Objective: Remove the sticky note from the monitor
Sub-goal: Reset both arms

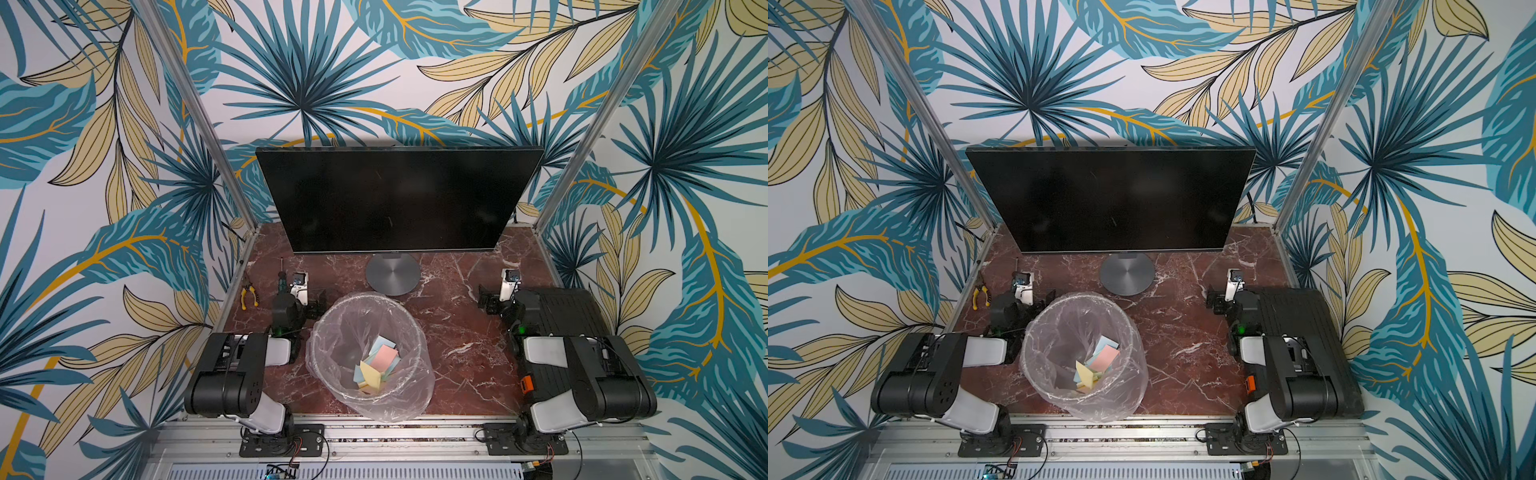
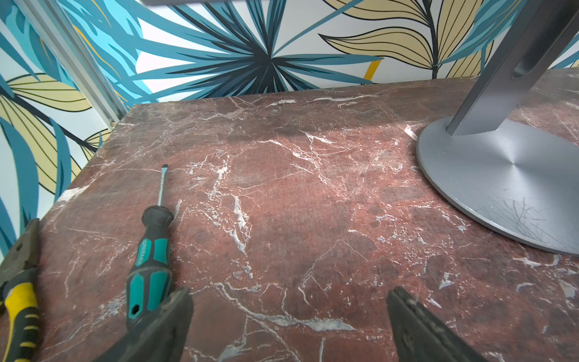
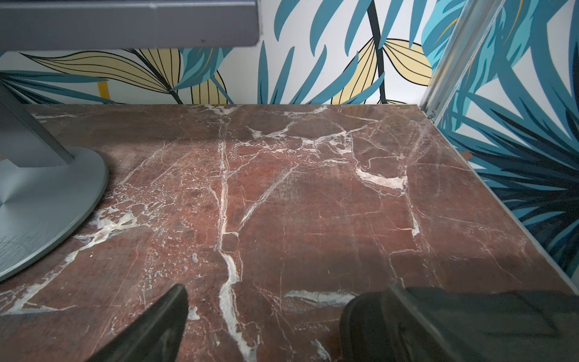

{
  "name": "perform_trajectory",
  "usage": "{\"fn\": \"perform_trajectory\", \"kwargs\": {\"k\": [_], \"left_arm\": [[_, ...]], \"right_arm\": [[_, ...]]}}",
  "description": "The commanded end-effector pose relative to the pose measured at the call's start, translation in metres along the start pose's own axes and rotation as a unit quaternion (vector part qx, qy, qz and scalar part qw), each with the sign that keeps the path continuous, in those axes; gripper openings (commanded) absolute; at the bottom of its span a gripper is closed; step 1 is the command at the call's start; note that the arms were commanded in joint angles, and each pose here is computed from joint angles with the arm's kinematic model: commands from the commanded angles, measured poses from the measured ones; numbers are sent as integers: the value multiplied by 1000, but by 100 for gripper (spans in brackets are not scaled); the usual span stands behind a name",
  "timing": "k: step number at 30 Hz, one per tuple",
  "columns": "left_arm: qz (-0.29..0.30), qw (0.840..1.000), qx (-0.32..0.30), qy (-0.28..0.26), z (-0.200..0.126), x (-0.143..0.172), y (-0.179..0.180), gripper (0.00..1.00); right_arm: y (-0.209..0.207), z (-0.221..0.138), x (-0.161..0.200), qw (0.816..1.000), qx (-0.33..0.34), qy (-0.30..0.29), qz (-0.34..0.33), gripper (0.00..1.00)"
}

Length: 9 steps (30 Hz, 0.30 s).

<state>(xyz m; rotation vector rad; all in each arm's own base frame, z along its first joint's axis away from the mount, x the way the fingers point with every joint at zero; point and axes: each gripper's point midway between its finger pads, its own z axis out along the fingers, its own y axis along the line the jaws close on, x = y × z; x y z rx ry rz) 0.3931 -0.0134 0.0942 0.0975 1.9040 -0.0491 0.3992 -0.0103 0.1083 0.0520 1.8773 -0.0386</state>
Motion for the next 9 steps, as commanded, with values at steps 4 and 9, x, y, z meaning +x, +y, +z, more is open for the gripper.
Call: {"fn": "perform_trajectory", "kwargs": {"k": [4,9], "left_arm": [[6,1000,-3,-27,3,-23,1,100],[8,1000,-3,-26,3,-22,1,100]], "right_arm": [[0,2,-1,1000,4,2,2,99],[0,2,0,1000,4,3,2,99]]}}
